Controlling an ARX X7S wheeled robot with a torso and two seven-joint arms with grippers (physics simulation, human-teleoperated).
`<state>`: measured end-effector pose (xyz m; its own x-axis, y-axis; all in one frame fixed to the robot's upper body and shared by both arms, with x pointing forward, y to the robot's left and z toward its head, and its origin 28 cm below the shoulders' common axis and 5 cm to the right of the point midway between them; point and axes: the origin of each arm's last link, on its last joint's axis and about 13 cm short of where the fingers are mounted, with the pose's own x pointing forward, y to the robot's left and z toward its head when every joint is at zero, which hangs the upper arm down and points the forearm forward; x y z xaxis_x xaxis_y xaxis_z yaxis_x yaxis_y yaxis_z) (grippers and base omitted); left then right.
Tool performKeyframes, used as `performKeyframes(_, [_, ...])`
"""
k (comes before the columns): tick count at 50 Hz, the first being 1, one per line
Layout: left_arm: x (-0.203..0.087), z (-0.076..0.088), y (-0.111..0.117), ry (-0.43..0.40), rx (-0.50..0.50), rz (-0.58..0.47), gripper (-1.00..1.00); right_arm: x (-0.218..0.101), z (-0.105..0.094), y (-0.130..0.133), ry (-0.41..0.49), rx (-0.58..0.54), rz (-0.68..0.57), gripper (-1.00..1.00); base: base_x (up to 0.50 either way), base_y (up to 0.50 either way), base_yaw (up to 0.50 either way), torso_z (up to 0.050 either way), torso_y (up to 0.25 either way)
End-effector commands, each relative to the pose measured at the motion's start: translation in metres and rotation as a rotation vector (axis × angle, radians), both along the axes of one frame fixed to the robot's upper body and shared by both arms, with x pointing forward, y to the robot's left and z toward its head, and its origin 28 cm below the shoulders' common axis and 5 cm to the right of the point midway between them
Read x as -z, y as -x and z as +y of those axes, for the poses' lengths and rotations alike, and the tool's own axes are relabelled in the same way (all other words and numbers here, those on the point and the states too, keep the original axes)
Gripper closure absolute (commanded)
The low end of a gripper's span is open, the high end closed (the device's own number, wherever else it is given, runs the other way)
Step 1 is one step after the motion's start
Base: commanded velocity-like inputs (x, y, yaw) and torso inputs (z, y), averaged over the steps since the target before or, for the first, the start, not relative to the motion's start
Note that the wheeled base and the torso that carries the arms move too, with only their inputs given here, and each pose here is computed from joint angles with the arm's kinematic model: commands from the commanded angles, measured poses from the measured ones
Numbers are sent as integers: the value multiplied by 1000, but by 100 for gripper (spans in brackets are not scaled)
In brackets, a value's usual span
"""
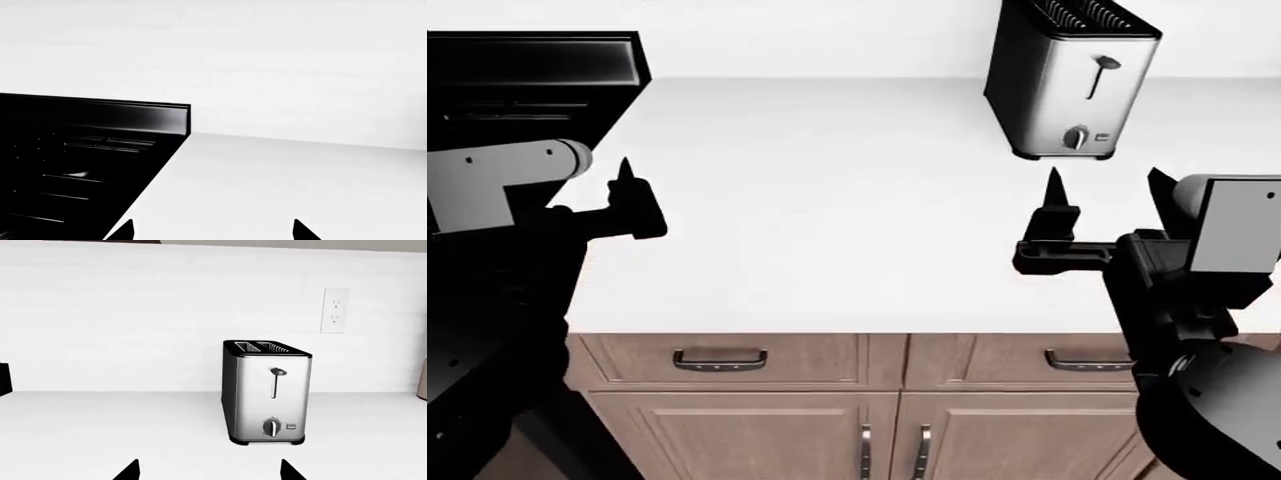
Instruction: Pick and place the shaker into the drawer. Then close the cabinet.
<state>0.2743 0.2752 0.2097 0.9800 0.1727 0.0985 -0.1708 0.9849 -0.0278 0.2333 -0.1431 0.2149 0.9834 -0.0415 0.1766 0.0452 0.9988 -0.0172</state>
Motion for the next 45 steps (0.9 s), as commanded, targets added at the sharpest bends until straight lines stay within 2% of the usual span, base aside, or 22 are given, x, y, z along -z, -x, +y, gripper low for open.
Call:
performKeyframes(1, [0,0,0,-4,-1,-2,-100,1,0,0,2,1,-1,-100,27,74,0,0,0])
performKeyframes(19, [-2,0,2,-11,3,-3,-100,1,0,-1,3,-2,5,-100,11,384,0,0,0])
performKeyframes(38, [-3,0,2,-14,5,-5,-100,2,0,0,-1,-1,7,-100,138,11,0,0,0])
performKeyframes(45, [-3,-1,3,-17,7,-4,-100,3,0,0,2,1,6,-100,205,238,0,0,1])
